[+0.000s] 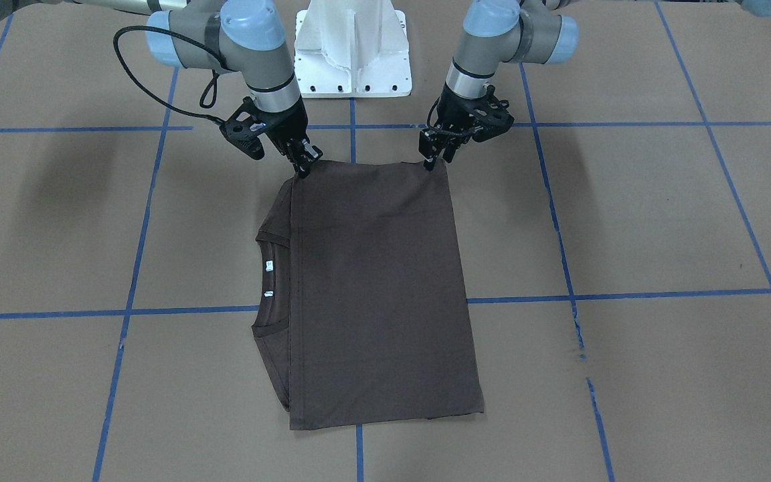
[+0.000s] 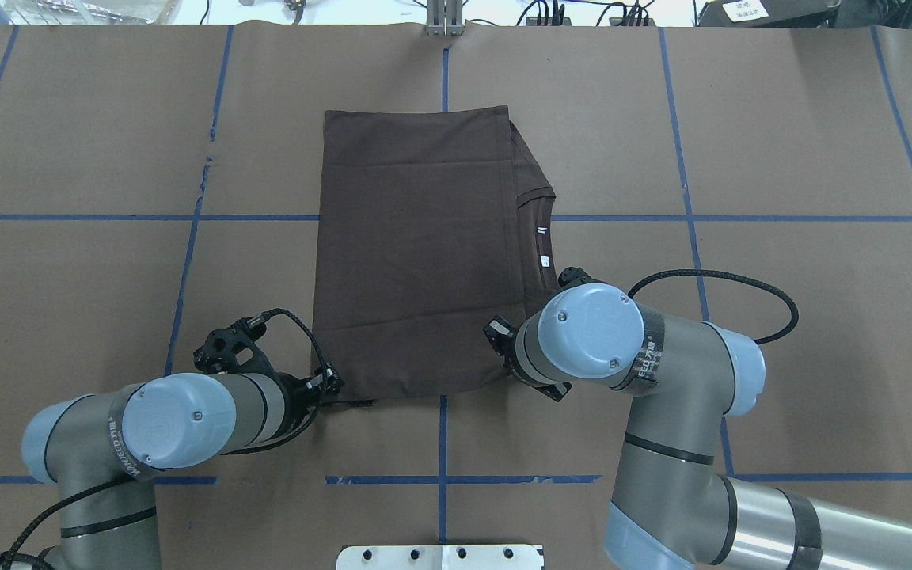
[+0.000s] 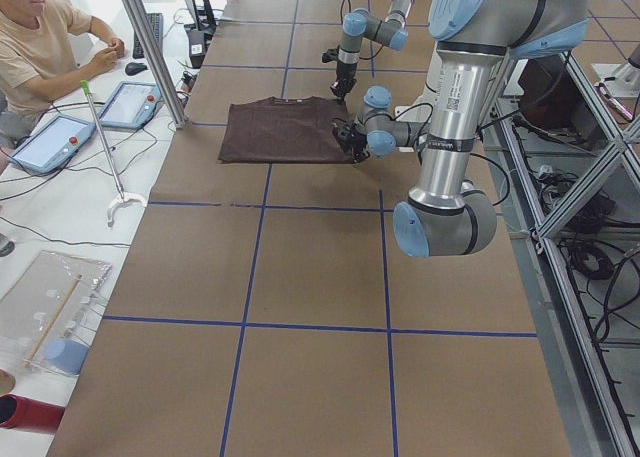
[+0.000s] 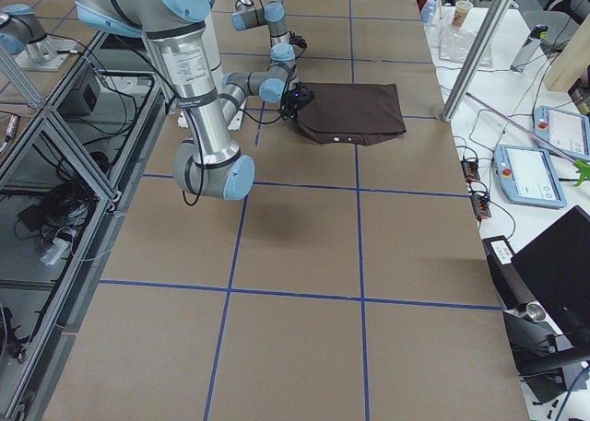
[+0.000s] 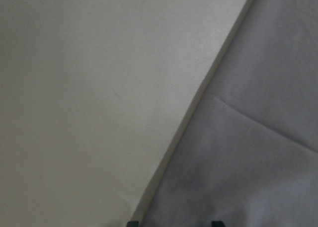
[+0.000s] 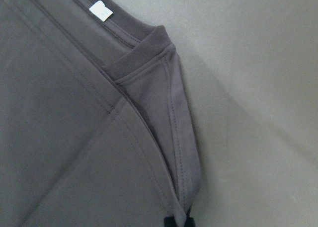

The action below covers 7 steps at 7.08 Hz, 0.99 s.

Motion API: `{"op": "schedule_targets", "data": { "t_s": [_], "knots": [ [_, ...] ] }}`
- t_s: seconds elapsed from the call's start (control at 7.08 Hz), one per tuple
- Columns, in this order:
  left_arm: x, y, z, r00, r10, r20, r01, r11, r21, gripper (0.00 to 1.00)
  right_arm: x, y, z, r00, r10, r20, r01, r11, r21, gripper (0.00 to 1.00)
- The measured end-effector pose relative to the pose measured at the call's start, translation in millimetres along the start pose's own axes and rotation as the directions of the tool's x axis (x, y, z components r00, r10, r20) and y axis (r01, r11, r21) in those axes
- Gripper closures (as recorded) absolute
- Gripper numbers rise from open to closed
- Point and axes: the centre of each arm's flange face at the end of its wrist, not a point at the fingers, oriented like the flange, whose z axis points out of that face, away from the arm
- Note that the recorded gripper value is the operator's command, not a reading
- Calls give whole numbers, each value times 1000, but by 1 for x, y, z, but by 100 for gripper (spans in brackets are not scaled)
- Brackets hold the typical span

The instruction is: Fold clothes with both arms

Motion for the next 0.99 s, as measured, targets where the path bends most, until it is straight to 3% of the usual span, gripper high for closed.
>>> {"op": "schedule_targets", "data": {
  "t_s": [0.14, 0.71, 0.99],
  "knots": [
    [0, 0, 0, 1000, 0, 2, 0, 1000, 0, 100, -1, 0, -1, 1000, 1, 1, -1, 1000, 0, 100],
    [8, 2, -12, 1000, -1, -22, 1, 1000, -10, 100, -1, -2, -2, 1000, 3, 2, -3, 1000, -1, 100],
    [12, 1, -48, 997, -4, -71, 2, 1000, -27, 100, 4, -2, -17, 1000, 2, 16, -2, 1000, -19, 100]
  ]
}}
